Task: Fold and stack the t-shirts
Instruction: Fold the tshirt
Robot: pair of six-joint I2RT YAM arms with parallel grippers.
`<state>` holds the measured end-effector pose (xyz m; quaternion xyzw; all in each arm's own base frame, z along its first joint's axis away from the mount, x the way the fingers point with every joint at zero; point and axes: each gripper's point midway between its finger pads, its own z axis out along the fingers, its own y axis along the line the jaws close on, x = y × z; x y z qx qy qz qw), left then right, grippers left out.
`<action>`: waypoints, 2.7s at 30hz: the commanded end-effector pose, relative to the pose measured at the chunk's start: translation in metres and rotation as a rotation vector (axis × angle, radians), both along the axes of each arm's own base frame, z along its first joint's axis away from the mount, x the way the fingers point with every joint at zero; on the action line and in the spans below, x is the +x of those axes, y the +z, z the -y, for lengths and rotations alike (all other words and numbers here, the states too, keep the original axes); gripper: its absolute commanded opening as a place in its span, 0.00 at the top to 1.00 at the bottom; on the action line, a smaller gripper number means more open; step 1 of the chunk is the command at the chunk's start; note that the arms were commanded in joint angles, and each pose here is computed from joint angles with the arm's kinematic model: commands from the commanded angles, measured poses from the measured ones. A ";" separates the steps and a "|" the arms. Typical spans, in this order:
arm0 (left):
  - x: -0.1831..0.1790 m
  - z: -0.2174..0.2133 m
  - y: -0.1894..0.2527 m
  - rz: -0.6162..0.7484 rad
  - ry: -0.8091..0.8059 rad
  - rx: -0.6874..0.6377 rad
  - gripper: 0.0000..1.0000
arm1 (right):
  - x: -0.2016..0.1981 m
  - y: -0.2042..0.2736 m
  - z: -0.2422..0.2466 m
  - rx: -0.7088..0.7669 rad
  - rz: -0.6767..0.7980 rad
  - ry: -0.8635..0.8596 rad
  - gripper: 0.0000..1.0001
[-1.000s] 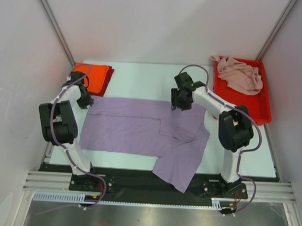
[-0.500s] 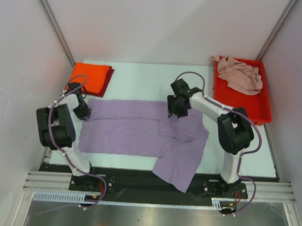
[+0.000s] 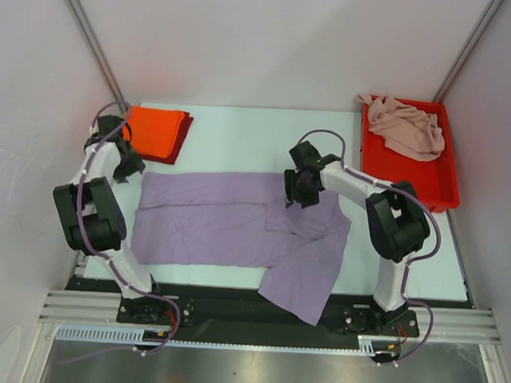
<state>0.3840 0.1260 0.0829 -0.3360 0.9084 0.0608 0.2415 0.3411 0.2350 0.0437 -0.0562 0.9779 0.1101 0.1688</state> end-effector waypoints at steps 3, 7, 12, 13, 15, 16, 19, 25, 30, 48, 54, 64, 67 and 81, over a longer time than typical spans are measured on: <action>0.037 -0.007 0.007 0.021 -0.019 -0.028 0.46 | 0.008 0.019 -0.002 0.025 0.059 0.000 0.42; 0.042 -0.007 -0.006 -0.009 -0.006 -0.051 0.49 | 0.009 0.018 -0.001 0.029 0.055 -0.010 0.42; 0.037 -0.008 -0.022 -0.066 0.003 -0.062 0.50 | 0.012 0.019 0.004 0.033 0.056 -0.017 0.42; 0.038 -0.007 -0.025 -0.070 -0.003 -0.066 0.50 | 0.013 0.018 0.005 0.033 0.055 -0.018 0.42; 0.043 -0.003 -0.029 -0.045 -0.025 -0.084 0.50 | 0.016 0.018 0.007 0.038 0.055 -0.022 0.43; 0.048 0.002 -0.030 -0.024 -0.043 -0.106 0.50 | 0.016 0.018 0.007 0.040 0.053 -0.022 0.42; 0.053 0.000 -0.033 -0.018 -0.036 -0.104 0.52 | 0.018 0.017 0.007 0.044 0.051 -0.017 0.43; 0.059 0.005 -0.041 -0.002 -0.038 -0.135 0.54 | 0.019 0.013 0.007 0.036 0.037 -0.007 0.42; 0.065 0.010 -0.043 0.020 -0.051 -0.165 0.61 | 0.019 0.012 0.008 0.031 0.033 -0.005 0.42; 0.081 0.006 -0.011 0.193 -0.108 -0.096 0.84 | -0.003 -0.044 0.032 -0.004 -0.123 -0.102 0.51; 0.088 0.004 -0.010 0.243 -0.105 -0.085 0.82 | -0.005 -0.058 0.040 0.013 -0.168 -0.159 0.52; 0.083 -0.006 -0.034 0.170 -0.082 -0.044 0.91 | -0.001 -0.057 0.052 -0.004 -0.176 -0.193 0.52; 0.075 -0.009 -0.022 0.188 -0.055 -0.021 0.74 | 0.002 -0.052 0.051 -0.001 -0.162 -0.181 0.52; 0.075 -0.005 -0.028 0.202 -0.074 -0.029 0.56 | 0.003 -0.051 0.047 0.004 -0.151 -0.178 0.51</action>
